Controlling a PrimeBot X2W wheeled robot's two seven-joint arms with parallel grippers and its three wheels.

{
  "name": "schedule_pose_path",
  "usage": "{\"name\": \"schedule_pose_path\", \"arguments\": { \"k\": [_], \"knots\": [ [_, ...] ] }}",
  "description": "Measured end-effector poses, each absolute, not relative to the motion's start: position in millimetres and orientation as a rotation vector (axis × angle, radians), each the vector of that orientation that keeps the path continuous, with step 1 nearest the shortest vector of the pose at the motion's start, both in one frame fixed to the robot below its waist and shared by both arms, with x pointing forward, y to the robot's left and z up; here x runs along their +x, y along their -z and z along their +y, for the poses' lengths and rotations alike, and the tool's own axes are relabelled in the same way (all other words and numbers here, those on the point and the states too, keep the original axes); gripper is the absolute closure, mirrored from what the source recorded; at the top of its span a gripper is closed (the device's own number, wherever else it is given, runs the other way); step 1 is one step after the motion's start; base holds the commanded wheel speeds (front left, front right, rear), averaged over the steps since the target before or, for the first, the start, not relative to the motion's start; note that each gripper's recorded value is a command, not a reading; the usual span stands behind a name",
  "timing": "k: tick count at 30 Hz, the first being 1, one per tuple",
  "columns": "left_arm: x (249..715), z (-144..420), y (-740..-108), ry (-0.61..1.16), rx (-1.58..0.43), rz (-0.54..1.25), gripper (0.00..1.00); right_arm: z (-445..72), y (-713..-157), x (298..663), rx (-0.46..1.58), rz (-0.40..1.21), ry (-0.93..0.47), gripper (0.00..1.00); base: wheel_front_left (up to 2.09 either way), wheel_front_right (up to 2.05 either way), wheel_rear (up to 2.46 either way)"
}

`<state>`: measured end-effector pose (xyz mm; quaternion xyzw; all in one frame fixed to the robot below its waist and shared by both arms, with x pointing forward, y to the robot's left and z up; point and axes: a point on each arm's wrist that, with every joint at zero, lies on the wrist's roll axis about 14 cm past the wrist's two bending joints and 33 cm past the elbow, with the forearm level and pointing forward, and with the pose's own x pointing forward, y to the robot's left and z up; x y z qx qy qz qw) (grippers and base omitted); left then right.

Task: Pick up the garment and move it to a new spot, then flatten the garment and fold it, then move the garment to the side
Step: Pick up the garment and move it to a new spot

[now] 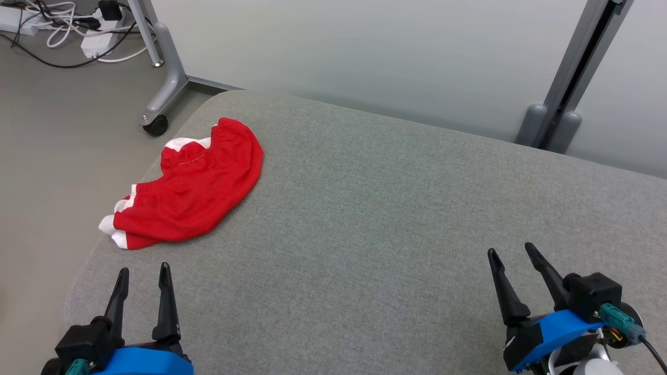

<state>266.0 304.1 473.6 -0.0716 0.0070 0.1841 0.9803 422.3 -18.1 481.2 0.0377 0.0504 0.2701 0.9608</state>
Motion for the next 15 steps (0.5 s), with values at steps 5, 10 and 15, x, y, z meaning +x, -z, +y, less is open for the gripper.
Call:
{"name": "schedule_pose_path", "arguments": {
  "k": [5,10,15],
  "knots": [
    [278,316,-480,-0.360,-0.138,0.028,0.00,-25,-477,423,0.082,0.111,-0.530,0.00,0.00,0.00,0.00],
    [323,347,-510,-0.359,-0.099,0.028,0.00,-42,-468,431,0.081,0.129,-0.489,0.00,0.00,0.00,0.00],
    [383,356,-503,-0.314,-0.150,0.139,0.00,-63,-451,444,0.072,0.167,-0.446,0.00,0.00,0.00,0.00]
  ]
}}
